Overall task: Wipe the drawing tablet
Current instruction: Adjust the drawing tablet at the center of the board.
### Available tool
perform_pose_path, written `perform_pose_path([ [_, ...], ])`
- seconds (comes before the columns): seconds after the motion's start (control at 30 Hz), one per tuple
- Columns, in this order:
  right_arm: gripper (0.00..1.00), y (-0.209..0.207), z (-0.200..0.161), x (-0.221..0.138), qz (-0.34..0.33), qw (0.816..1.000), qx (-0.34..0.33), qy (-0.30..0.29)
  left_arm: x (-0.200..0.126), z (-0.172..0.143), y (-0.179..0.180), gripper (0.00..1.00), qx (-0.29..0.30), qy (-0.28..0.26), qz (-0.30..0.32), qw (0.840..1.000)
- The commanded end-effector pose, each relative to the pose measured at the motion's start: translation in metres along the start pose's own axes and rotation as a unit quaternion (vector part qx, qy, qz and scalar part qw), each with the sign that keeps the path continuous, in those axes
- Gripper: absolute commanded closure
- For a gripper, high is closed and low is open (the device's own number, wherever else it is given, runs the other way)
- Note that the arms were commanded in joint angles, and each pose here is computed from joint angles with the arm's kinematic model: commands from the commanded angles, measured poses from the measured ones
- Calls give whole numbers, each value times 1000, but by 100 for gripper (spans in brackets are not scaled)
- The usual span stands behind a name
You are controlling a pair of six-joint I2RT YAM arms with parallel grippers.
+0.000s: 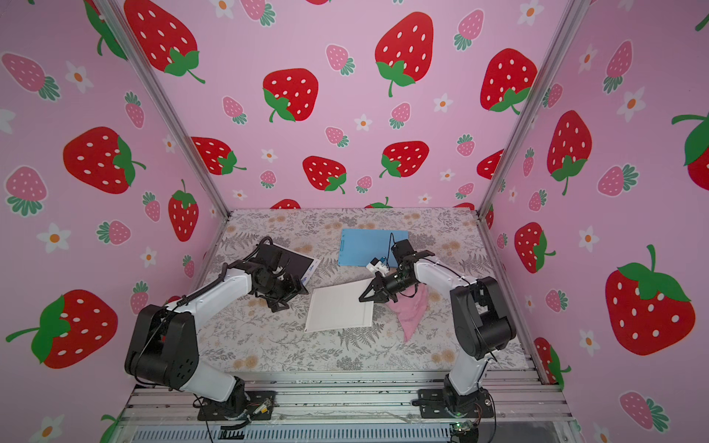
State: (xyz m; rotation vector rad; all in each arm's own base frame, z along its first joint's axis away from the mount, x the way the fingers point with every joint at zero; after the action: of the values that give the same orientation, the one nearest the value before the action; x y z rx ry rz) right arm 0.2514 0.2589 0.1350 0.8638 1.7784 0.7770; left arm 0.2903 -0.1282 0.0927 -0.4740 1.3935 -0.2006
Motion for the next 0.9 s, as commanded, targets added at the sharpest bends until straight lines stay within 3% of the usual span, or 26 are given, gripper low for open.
perform_pose_path([
  [0.0, 100, 3, 3, -1, 0, 999, -45, 9, 5, -1, -8, 19, 21, -8, -41, 999],
  [0.1, 99, -5, 13, 6, -11, 999, -43, 12, 17, -11, 0, 19, 12, 6, -43, 999],
  [0.23, 83, -22, 31, 11, -48, 998, -39, 3, 32, -18, 4, 19, -11, 16, -60, 998],
  [0.3, 69, -29, 39, 8, -74, 996, -41, -9, 37, -20, 5, 20, -17, 17, -65, 998],
  [0.37, 55, -37, 47, -2, -107, 993, -39, -36, 39, -22, 6, 21, -20, 17, -64, 998],
  [0.5, 43, -44, 54, -39, -181, 974, -40, -131, 40, -26, 9, 21, -19, 22, -60, 998],
  [0.6, 40, -43, 54, -80, -249, 935, -39, -249, 39, -27, 10, 21, -16, 21, -59, 998],
  [0.67, 40, -49, 49, -111, -283, 893, -13, -348, 35, -27, 9, 21, -12, 18, -56, 998],
  [0.77, 40, -70, 35, -140, -284, 836, 55, -465, 28, -24, 10, 22, 2, 14, -41, 999],
  [0.87, 36, -101, 24, -146, -268, 799, 114, -526, 24, -23, 15, 23, 9, 22, -16, 1000],
])
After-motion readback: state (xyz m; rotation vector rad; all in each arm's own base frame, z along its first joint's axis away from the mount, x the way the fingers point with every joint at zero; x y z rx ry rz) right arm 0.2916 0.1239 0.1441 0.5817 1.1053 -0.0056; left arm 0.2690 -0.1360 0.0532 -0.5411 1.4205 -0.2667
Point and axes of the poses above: each gripper's point midway between its finger pads, its own x axis out along the fingers, its own y axis along the line the jaws close on, z = x × y, the point moved 2 cm from there along -x, back along the fingers, and after that the axes turned 15 degrees about x, right-handed, at the moved point
